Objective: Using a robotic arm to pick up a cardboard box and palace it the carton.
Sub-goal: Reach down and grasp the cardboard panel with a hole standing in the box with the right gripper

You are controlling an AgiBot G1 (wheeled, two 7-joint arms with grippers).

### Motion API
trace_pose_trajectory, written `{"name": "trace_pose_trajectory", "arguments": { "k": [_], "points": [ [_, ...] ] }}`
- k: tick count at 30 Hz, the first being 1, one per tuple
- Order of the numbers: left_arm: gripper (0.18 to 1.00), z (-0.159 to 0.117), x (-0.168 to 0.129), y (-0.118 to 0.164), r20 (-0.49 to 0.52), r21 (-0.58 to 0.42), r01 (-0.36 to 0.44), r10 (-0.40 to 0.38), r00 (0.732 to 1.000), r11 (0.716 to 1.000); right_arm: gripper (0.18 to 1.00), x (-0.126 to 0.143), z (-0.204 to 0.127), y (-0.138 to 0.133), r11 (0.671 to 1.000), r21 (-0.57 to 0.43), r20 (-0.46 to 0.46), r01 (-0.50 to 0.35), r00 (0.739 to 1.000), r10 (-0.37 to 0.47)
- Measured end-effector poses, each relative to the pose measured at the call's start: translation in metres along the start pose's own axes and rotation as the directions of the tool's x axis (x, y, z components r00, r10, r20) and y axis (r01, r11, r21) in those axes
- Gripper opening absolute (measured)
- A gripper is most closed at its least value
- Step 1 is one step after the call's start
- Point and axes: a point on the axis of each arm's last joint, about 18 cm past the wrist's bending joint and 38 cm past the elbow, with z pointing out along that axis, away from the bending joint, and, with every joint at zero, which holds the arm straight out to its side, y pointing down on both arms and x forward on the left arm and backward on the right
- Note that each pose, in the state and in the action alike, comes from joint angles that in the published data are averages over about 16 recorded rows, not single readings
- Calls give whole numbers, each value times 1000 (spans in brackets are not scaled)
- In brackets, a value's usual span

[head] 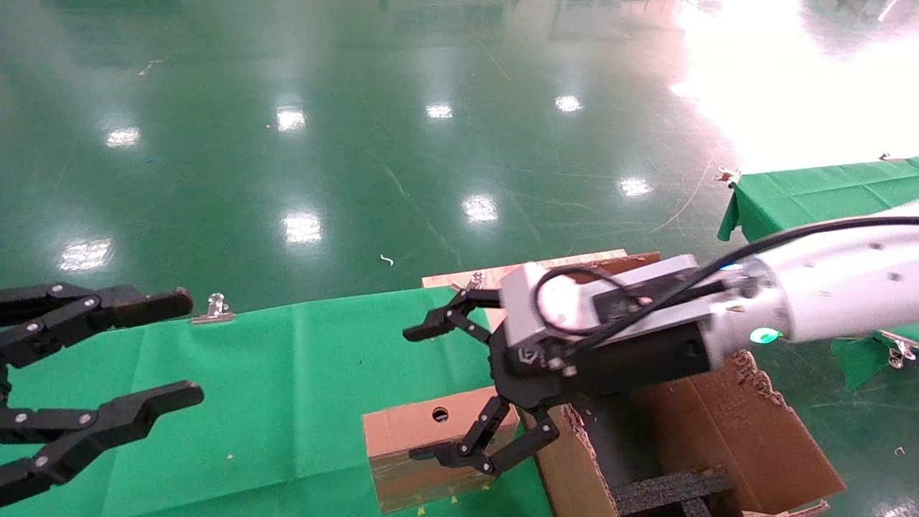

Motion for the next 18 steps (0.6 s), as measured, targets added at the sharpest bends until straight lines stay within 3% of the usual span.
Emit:
{"name": "trace_pose_trajectory", "arguments": {
  "k": [10,18],
  "points": [
    [452,0,0,0,0,0,0,0,1000,1000,1001,15,33,12,976,-203,79,74,995,-59],
    [313,0,0,0,0,0,0,0,1000,1000,1001,26,56,18,936,-320,138,146,985,-106]
  ]
}}
